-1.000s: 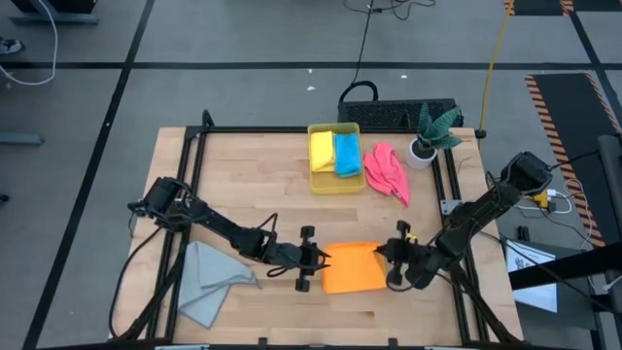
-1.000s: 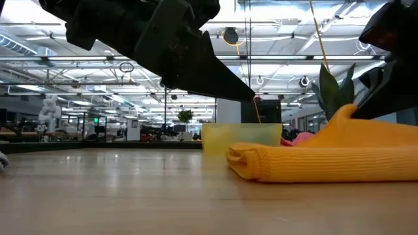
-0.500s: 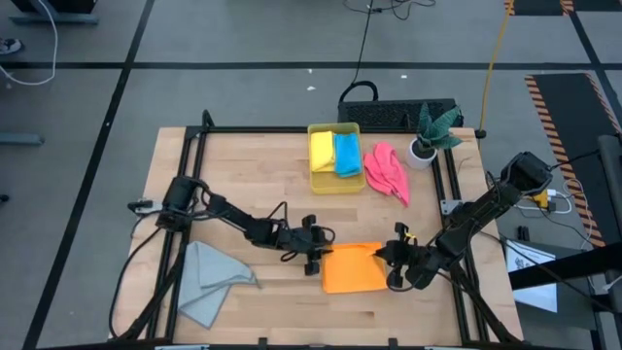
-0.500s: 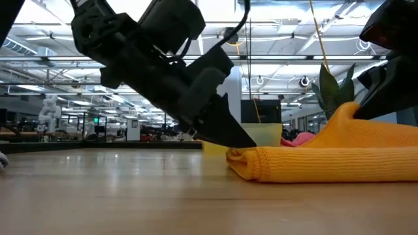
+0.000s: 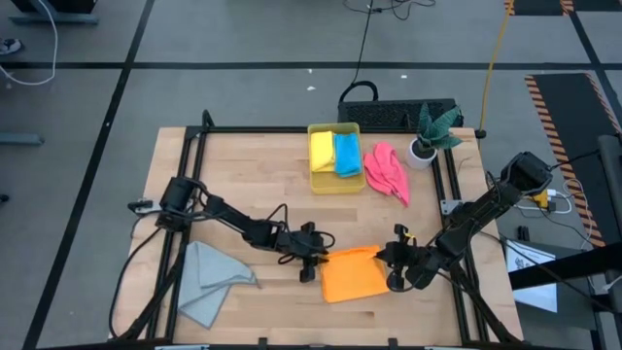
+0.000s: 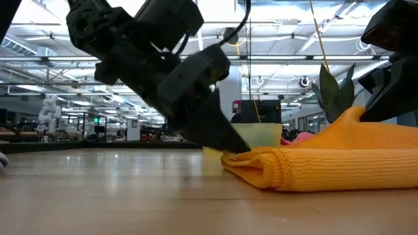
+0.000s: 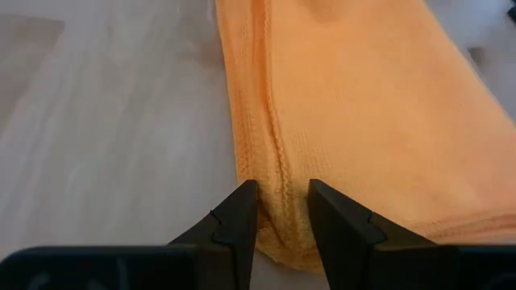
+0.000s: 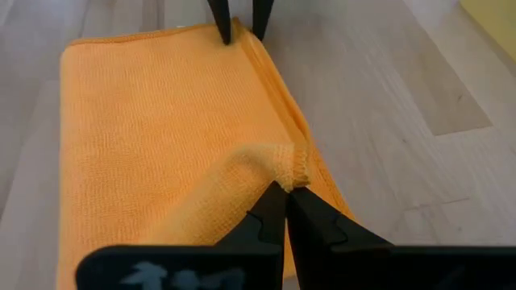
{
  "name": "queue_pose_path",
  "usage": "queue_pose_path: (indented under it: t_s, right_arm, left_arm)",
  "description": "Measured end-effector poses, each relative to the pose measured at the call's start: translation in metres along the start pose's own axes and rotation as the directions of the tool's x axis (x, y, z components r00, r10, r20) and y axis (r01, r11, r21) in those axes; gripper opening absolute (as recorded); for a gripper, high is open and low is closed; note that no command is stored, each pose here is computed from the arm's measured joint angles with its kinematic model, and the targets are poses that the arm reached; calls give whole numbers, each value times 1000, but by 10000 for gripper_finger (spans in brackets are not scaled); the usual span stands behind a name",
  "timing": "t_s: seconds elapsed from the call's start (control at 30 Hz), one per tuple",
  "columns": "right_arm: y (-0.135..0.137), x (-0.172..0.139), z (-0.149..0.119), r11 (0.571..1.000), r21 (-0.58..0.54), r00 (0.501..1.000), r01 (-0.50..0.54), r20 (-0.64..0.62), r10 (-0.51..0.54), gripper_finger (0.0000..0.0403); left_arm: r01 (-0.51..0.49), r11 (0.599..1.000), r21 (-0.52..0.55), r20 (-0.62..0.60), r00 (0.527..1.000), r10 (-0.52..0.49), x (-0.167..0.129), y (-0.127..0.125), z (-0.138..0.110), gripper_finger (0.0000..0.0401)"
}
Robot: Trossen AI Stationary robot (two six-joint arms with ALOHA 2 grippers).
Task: Fold microfiber towels
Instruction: Fold the orange microfiber towel
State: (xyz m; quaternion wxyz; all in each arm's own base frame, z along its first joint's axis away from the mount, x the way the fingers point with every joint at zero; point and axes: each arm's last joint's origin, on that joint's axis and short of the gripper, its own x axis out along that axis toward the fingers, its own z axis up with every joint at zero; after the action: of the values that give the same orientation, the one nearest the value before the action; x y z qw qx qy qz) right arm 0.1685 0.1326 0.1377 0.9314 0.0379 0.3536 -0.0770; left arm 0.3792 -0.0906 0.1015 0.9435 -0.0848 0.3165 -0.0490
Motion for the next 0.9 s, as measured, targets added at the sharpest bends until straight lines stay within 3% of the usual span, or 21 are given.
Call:
queue_pose_path:
  t_s: [0.17,0.37,0.73,0.9]
  right_arm:
    - [0,0,0,1000,-1,1000,0,-1,0,0]
    - [0,0,0,1000,-1,1000,0,-1,0,0]
    - [0,0,0,1000,-1,1000,-1,-1,1,0]
    - [3,-2,-2,999,-18,998,-50,-35,50,0]
  left_arm:
    - [10,1000,25,31,999,-11,-7,-7,7,115]
    - [16,991,132,1,1000,-16,-7,-14,3,92]
    - [-12,994,112,-40,999,17,-7,-14,-2,9]
    - [-8,993,122,13,1000,6,-22,-26,12,10]
